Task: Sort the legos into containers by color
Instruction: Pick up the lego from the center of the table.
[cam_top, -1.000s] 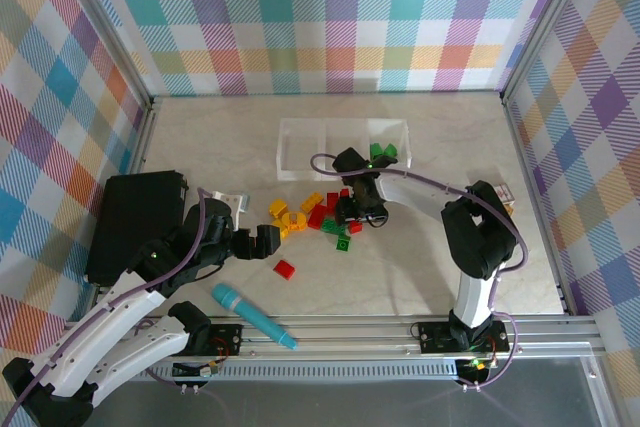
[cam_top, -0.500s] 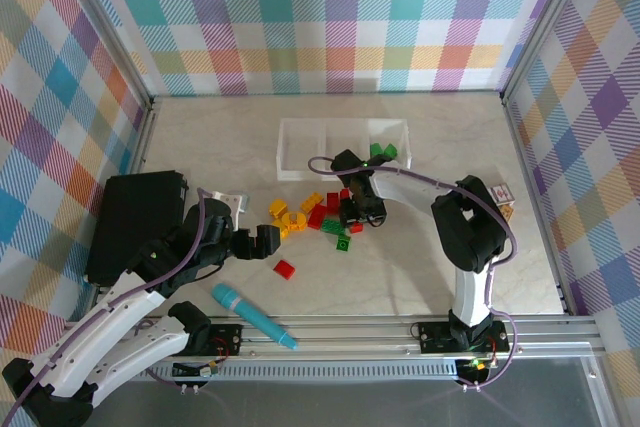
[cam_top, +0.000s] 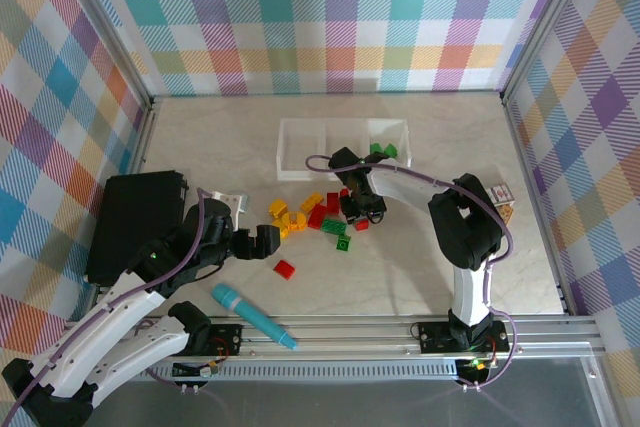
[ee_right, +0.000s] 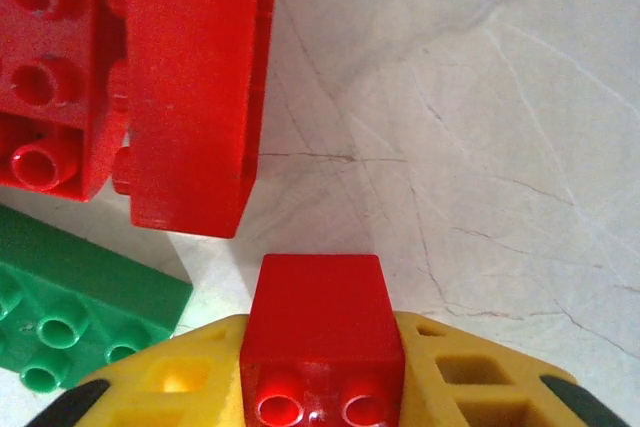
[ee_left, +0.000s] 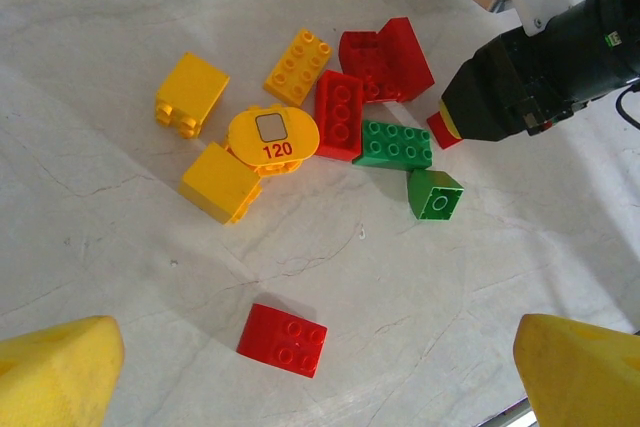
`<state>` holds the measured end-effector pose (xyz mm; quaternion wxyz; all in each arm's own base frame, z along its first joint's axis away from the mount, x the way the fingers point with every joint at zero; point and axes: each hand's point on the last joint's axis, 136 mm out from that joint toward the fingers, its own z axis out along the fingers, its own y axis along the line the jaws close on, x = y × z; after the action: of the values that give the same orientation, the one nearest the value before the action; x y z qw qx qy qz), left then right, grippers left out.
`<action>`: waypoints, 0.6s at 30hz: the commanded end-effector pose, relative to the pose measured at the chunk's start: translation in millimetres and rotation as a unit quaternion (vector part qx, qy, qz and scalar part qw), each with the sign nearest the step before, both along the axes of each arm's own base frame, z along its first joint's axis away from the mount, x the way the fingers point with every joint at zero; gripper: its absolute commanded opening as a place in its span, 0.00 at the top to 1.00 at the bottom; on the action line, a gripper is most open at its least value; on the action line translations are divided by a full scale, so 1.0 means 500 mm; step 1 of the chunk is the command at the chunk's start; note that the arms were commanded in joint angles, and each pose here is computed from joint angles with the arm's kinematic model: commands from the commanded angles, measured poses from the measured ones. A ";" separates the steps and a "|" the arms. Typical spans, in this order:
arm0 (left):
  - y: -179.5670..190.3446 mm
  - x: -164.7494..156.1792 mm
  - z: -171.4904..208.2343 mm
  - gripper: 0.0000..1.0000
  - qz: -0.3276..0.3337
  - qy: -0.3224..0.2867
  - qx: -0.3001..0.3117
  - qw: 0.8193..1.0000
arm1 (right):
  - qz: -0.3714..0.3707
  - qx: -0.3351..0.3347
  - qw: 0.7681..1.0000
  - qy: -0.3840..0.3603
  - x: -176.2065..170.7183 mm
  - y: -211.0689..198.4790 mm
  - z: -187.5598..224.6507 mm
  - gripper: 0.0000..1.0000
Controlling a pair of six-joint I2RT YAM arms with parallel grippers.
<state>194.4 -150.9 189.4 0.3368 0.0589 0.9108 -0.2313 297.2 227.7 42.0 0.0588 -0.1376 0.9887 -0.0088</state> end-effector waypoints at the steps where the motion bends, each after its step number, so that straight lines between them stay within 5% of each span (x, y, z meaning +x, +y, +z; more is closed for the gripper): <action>1: -0.007 -0.007 0.005 0.00 -0.007 -0.002 -0.011 1.000 | 0.006 0.003 0.999 -0.031 0.014 0.002 0.062 0.70; 10: -0.008 -0.008 0.007 0.00 -0.008 -0.003 -0.014 1.000 | 0.020 0.050 0.990 -0.133 0.149 0.050 0.227 0.69; 18: -0.008 -0.010 0.011 0.00 -0.010 -0.009 -0.019 1.000 | 0.018 0.076 0.986 -0.145 0.285 0.079 0.240 0.71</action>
<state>193.0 -149.9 194.6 0.3456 0.0586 0.9060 -0.2372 435.7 273.1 191.0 0.2581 -0.1326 0.9549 0.0627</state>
